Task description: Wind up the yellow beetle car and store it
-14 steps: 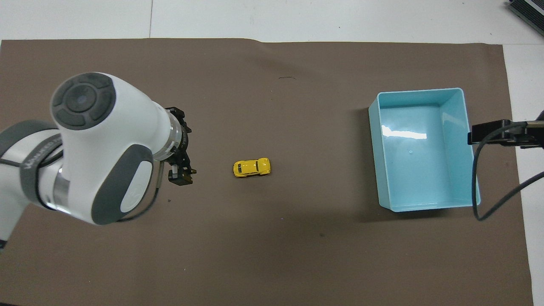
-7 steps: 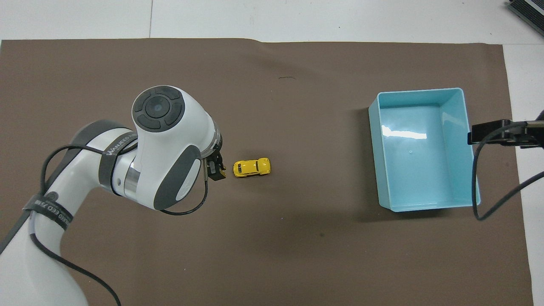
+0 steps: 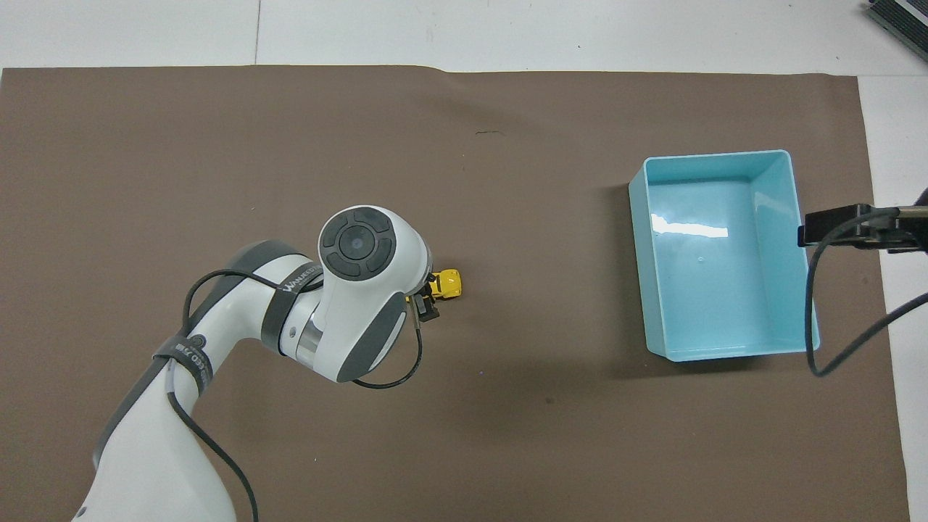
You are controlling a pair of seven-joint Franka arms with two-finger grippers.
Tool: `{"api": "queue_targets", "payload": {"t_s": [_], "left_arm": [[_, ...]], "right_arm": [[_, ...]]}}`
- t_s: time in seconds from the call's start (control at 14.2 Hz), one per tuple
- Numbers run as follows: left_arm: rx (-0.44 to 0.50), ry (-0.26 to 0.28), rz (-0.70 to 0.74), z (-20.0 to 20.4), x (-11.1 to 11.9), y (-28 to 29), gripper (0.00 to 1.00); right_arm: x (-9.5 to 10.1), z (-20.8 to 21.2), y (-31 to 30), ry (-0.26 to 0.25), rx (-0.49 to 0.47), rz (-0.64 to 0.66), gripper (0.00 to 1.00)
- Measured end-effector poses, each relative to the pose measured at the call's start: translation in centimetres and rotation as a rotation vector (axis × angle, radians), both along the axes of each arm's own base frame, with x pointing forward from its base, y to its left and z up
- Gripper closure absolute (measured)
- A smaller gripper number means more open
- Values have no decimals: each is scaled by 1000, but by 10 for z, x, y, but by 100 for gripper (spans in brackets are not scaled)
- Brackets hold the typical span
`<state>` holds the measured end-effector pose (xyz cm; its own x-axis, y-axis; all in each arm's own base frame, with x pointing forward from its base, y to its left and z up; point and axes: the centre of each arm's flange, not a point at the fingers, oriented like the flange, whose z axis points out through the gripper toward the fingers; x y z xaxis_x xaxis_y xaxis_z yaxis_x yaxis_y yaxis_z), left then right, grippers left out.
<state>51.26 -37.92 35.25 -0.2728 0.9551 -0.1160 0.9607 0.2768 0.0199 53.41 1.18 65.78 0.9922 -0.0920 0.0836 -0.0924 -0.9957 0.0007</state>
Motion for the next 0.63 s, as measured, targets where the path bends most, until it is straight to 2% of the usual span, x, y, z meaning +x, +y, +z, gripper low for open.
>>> {"api": "queue_targets", "payload": {"t_s": [0.28, 0.56, 0.63], "left_arm": [[11, 12, 2, -36, -3, -10, 0], [14, 9, -1, -36, -1, -7, 0], [15, 8, -17, -36, -1, -8, 5]], "right_arm": [[0, 0, 0, 0, 0, 0, 0], [0, 0, 0, 0, 0, 0, 0], [0, 0, 0, 0, 0, 0, 0]]}}
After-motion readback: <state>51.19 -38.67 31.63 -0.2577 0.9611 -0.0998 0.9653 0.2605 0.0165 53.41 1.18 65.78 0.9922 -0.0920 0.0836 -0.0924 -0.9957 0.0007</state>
